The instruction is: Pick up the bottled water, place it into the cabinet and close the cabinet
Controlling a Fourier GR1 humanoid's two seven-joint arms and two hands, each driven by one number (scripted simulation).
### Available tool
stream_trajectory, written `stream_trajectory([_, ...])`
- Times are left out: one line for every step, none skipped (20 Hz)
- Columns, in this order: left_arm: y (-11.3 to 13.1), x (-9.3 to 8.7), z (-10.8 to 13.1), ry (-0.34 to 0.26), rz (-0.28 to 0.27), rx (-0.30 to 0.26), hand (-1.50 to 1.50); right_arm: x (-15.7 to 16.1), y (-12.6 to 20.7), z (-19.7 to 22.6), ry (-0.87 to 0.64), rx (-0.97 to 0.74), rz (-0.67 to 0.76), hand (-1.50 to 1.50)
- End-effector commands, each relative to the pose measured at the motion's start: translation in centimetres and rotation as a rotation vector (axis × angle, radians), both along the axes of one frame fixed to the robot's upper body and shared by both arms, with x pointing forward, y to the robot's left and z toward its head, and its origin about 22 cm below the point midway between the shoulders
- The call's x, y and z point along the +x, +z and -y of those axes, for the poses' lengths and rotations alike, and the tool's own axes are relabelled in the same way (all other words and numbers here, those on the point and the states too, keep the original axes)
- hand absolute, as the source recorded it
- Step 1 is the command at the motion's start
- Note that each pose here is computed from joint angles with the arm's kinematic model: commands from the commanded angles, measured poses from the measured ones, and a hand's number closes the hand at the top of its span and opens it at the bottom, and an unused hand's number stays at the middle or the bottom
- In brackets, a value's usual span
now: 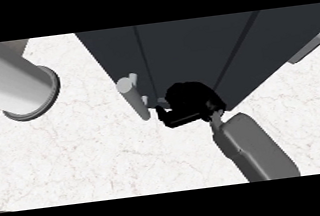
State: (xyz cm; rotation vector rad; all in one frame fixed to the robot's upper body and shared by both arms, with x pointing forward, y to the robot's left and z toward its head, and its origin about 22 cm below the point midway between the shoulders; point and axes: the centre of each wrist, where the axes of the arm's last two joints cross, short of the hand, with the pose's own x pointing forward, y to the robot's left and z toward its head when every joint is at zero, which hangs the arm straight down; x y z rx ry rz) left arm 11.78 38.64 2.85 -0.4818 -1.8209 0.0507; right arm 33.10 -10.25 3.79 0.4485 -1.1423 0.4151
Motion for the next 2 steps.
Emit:
stream_trajectory([-0.11, 0.35, 0.03, -0.007, 0.029, -0.018, -1.50, 3.63, 8.54, -0.60, -0.057, 0.105, 0.342, 1.50])
stream_trajectory([0.30, 0.31, 0.18, -0.010, 0.026, -0.033, -1.50, 3.45, 7.95, -1.14, -0.055, 0.098, 0.323, 1.50])
